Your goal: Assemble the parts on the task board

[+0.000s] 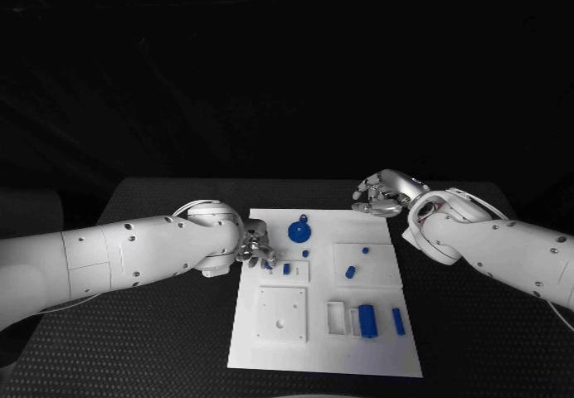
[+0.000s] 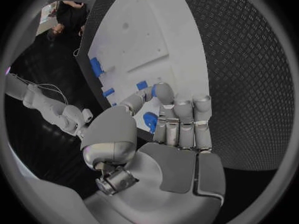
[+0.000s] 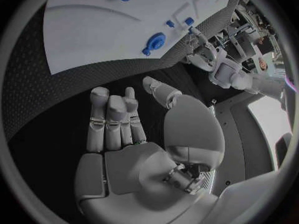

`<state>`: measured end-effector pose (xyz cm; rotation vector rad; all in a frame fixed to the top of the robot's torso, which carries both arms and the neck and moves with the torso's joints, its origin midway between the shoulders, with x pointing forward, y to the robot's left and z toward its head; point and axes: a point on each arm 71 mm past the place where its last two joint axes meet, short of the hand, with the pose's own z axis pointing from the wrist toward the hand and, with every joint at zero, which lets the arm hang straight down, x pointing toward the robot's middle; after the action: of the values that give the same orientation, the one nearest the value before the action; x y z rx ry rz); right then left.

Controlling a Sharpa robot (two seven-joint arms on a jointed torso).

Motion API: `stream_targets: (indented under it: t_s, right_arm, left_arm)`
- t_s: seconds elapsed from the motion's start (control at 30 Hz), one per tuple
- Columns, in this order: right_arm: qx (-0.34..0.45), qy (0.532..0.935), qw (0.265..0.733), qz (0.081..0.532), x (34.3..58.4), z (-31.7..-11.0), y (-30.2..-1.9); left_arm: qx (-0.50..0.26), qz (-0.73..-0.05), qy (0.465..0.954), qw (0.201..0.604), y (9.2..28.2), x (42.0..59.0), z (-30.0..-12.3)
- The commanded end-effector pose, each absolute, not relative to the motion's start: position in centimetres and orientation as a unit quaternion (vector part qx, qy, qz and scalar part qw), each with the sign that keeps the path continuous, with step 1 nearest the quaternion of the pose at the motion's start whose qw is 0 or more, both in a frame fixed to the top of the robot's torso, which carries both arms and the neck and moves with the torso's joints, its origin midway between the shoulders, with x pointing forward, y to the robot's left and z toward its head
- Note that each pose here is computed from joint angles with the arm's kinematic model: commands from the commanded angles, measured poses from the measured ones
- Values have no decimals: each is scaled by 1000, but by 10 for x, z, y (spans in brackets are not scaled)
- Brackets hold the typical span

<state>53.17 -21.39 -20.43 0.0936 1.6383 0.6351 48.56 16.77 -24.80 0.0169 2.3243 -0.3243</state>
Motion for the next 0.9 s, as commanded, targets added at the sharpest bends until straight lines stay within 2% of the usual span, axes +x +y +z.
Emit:
stream_targets:
  t_s: [0.03,0.9]
  right_arm:
    - [36,719,634,282,531,-205,-213]
    - [36,719,634,282,531,-205,-213]
  left_arm:
    - [6,-123,910,396,168,485,-250]
    - [11,-130,912,388,164,479,-257]
